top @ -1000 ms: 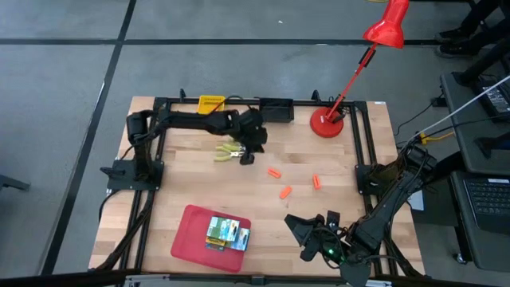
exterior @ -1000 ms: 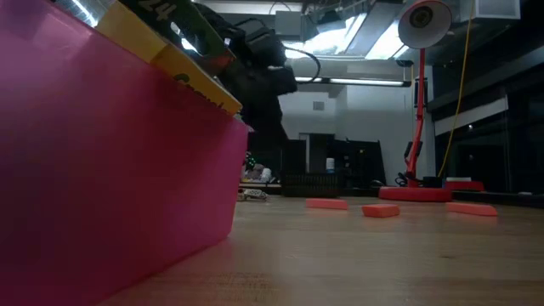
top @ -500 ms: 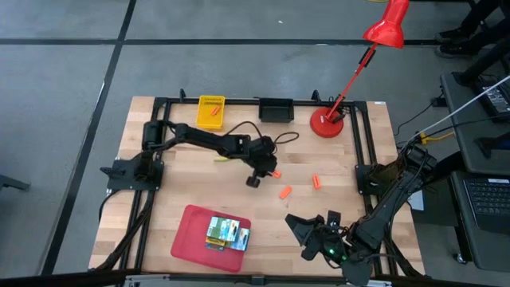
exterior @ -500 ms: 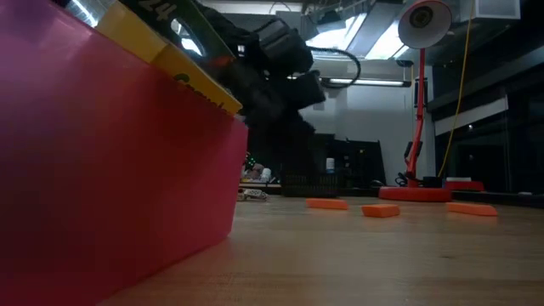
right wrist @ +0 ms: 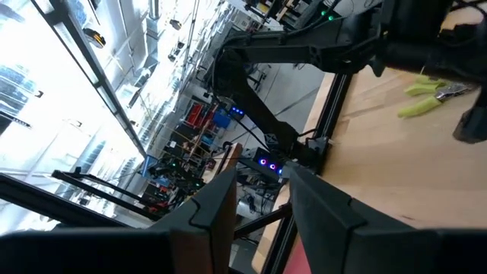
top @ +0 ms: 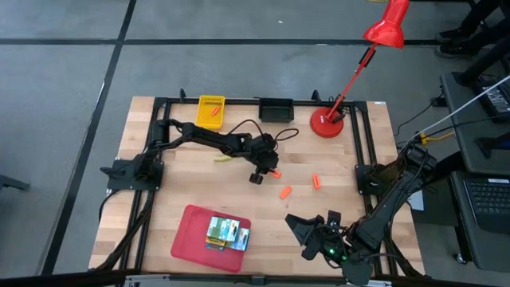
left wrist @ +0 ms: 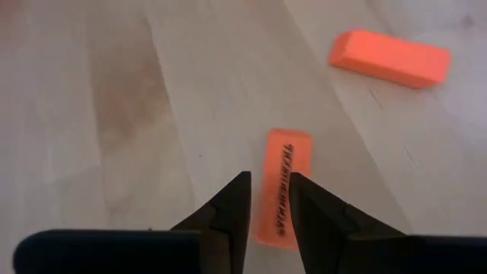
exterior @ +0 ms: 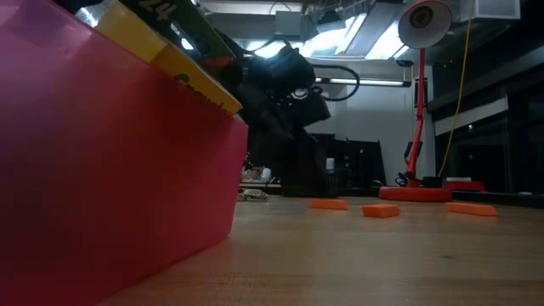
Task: Pick & Place School Supplies
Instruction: Put the orange eraser into the yellow bin
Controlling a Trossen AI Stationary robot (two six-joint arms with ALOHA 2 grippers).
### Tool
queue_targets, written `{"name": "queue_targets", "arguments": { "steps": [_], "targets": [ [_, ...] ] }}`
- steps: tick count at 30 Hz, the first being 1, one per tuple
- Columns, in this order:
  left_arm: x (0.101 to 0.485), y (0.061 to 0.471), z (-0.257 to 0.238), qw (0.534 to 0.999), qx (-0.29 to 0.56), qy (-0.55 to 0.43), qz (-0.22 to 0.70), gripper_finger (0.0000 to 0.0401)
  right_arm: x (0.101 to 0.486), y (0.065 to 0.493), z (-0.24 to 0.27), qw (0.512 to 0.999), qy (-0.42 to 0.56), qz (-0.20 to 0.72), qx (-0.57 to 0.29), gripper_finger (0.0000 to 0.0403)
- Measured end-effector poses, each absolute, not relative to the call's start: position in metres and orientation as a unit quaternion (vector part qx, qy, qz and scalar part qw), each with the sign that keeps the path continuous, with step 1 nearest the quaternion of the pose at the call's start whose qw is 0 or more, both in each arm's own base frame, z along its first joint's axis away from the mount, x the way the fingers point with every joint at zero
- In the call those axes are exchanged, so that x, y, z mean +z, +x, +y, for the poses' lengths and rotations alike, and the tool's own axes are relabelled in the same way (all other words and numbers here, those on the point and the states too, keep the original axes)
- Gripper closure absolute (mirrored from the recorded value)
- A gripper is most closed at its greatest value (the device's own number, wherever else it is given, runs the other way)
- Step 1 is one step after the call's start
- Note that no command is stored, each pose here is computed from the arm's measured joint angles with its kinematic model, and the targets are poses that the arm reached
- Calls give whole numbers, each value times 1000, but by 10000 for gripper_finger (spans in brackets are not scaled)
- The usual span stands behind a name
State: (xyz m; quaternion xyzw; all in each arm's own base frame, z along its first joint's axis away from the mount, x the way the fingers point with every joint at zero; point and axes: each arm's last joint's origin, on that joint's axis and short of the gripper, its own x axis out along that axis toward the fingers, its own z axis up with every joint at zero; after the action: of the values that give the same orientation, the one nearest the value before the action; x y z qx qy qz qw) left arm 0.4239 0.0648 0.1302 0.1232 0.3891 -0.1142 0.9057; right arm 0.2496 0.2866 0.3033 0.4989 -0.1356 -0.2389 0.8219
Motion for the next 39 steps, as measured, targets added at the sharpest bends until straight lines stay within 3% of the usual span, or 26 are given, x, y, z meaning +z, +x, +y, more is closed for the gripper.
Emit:
{"name": "queue_targets", "arguments": {
  "steps": [39],
  "targets": [
    [111, 424, 31, 886, -145, 49, 438, 315, 304, 250, 287, 824, 504, -127, -227, 275]
  ]
}}
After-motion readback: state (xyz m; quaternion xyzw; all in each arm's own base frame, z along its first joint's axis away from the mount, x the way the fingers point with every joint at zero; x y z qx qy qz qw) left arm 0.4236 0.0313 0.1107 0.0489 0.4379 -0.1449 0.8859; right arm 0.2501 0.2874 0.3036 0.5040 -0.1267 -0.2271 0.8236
